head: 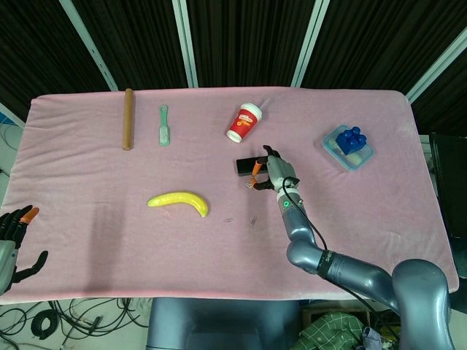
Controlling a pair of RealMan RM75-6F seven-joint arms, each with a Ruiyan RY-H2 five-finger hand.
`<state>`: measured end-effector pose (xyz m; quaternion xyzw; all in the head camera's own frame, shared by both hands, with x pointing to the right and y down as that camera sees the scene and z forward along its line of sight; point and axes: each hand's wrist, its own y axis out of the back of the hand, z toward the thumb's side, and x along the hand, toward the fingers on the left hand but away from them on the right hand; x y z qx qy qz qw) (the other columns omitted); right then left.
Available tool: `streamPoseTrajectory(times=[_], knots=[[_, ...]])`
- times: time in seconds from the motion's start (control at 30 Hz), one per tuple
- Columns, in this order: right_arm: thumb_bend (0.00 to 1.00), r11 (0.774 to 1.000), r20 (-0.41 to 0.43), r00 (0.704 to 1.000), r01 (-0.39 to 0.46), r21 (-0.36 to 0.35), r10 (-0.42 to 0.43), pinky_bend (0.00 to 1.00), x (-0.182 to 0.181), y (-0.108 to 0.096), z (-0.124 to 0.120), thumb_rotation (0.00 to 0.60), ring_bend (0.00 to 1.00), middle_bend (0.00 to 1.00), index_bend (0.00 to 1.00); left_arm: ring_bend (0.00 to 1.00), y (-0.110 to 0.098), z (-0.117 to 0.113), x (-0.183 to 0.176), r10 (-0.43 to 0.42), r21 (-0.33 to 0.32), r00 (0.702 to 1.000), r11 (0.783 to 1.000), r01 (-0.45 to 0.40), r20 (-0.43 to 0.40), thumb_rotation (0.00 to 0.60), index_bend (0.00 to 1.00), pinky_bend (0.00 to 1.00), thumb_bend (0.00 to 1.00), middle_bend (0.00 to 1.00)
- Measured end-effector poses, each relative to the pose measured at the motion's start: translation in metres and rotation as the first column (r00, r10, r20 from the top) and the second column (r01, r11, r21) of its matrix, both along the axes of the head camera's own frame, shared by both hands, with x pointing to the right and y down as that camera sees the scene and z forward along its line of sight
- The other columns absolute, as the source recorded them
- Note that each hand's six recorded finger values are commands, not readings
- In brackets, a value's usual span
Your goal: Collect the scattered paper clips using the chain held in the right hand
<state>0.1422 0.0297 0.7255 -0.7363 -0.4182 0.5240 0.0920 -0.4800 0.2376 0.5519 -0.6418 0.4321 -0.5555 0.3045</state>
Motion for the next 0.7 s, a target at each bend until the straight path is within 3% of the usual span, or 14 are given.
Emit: streamPoseTrajectory(times=[0.43,0.7], knots=[[0.41,0.999,0.013,0.999,0.039,0.019,-0.039,0.17,-0.002,0.006,-0.016,0.600,0.00,0.00,0.67,0.00,0.000,0.000,0.001,0.002,0.001,1.000,1.000,-0.002,0.002,0.600,0.10,0.00,0.36,0.04],[0.41,0.996,0.026,0.996,0.083,0.022,-0.083,0.17,-0.001,0.020,-0.031,0.600,0.00,0.00,0.67,0.00,0.000,0.000,0.001,0.003,0.002,1.000,1.000,-0.003,0.003,0.600,0.10,0.00,0.36,0.04]])
